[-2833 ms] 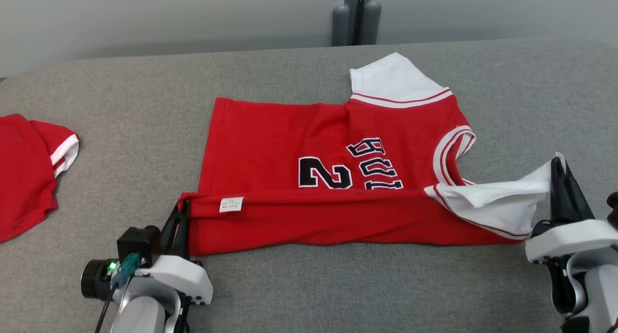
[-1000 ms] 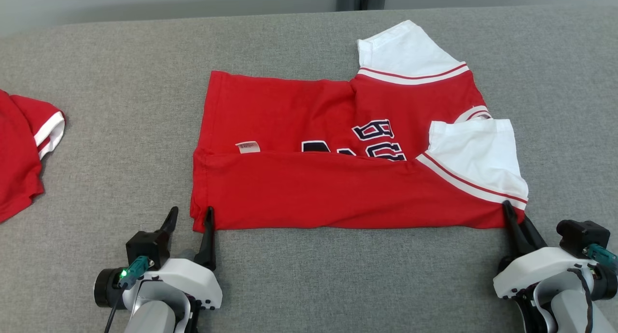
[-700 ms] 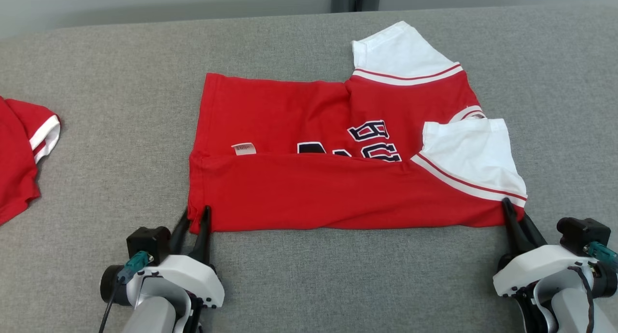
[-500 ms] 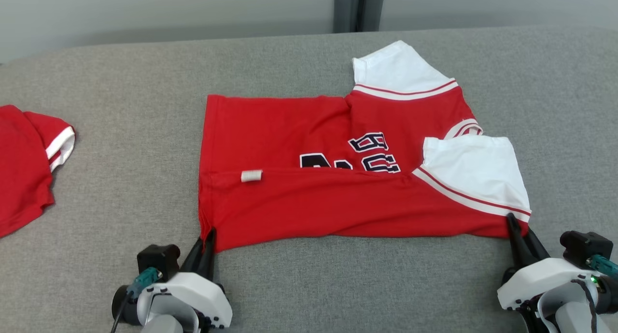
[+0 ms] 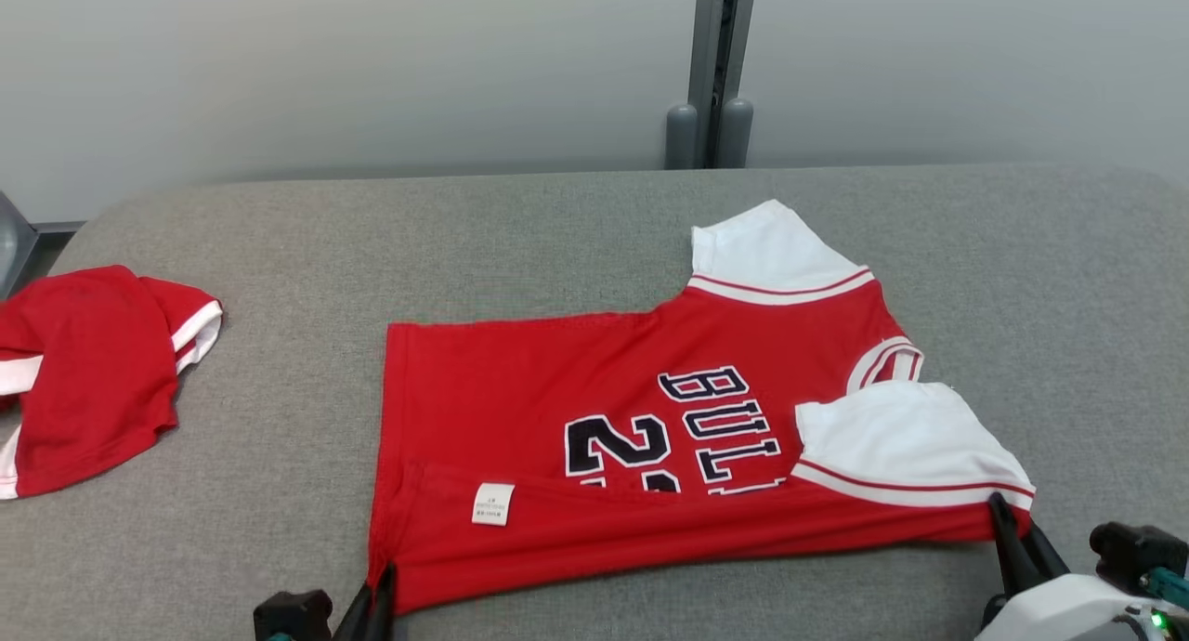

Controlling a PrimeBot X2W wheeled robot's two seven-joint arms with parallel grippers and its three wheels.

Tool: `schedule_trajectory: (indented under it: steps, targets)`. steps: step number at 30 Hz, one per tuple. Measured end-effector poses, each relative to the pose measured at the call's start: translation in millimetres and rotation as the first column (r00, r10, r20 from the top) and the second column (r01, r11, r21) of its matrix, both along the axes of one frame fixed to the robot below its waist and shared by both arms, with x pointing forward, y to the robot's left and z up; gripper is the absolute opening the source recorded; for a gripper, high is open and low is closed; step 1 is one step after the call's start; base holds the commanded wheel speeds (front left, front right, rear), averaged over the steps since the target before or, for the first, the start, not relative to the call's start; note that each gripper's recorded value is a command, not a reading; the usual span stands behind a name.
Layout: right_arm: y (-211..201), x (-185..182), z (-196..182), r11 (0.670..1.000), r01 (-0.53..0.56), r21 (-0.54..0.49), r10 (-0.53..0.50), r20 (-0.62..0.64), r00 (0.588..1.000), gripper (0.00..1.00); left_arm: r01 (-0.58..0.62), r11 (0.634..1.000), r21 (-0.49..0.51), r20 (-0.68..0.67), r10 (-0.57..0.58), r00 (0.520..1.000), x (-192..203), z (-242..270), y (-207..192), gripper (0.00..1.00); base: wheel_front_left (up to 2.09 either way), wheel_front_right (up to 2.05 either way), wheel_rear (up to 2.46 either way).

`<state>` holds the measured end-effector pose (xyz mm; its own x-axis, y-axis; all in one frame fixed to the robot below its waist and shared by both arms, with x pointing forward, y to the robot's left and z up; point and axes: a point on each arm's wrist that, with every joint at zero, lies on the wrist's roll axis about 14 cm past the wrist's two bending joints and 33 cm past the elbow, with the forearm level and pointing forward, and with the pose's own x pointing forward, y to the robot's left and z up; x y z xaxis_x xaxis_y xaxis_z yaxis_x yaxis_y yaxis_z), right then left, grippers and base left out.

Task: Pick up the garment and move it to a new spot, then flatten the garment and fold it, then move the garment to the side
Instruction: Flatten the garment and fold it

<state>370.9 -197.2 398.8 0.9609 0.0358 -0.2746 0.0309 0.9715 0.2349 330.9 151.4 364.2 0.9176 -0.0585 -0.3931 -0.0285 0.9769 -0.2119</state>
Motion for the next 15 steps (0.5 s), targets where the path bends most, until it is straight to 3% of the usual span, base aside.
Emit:
schedule_trajectory:
  steps: [6, 7, 8, 9, 10, 15]
  targets:
    - [3, -10, -10, 1.000, -0.016, 0.002, 0.016, -0.034, 0.999, 0.00, -0.007, 1.000, -0.005, -0.039, 0.007, 0.999, -18, -10, 1, 0.00, 0.00, 0.00, 0.00]
    - [3, -12, -14, 1.000, -0.021, -0.001, 0.021, -0.049, 0.999, 0.00, -0.005, 1.000, -0.006, -0.044, 0.005, 0.999, -19, -12, 0, 0.28, 0.00, 0.00, 0.00]
    - [5, -12, -17, 1.000, -0.026, -0.002, 0.025, -0.059, 0.998, 0.16, -0.004, 1.000, -0.007, -0.047, 0.004, 0.999, -19, -13, 0, 0.67, 0.00, 0.00, 0.00]
    - [5, -11, -18, 1.000, -0.028, -0.002, 0.028, -0.063, 0.998, 0.63, 0.000, 1.000, -0.006, -0.049, -0.001, 0.999, -18, -13, -1, 1.00, 0.00, 0.00, 0.00]
    - [7, -9, -20, 0.999, -0.033, -0.003, 0.033, -0.068, 0.997, 1.00, 0.002, 1.000, -0.003, -0.048, -0.002, 0.999, -15, -13, -2, 1.00, 0.00, 0.00, 0.00]
    - [6, 15, -7, 0.999, -0.043, -0.023, 0.042, -0.022, 0.999, 1.00, 0.000, 1.000, 0.021, 0.004, 0.000, 1.000, 9, 0, -1, 1.00, 0.00, 0.00, 0.00]
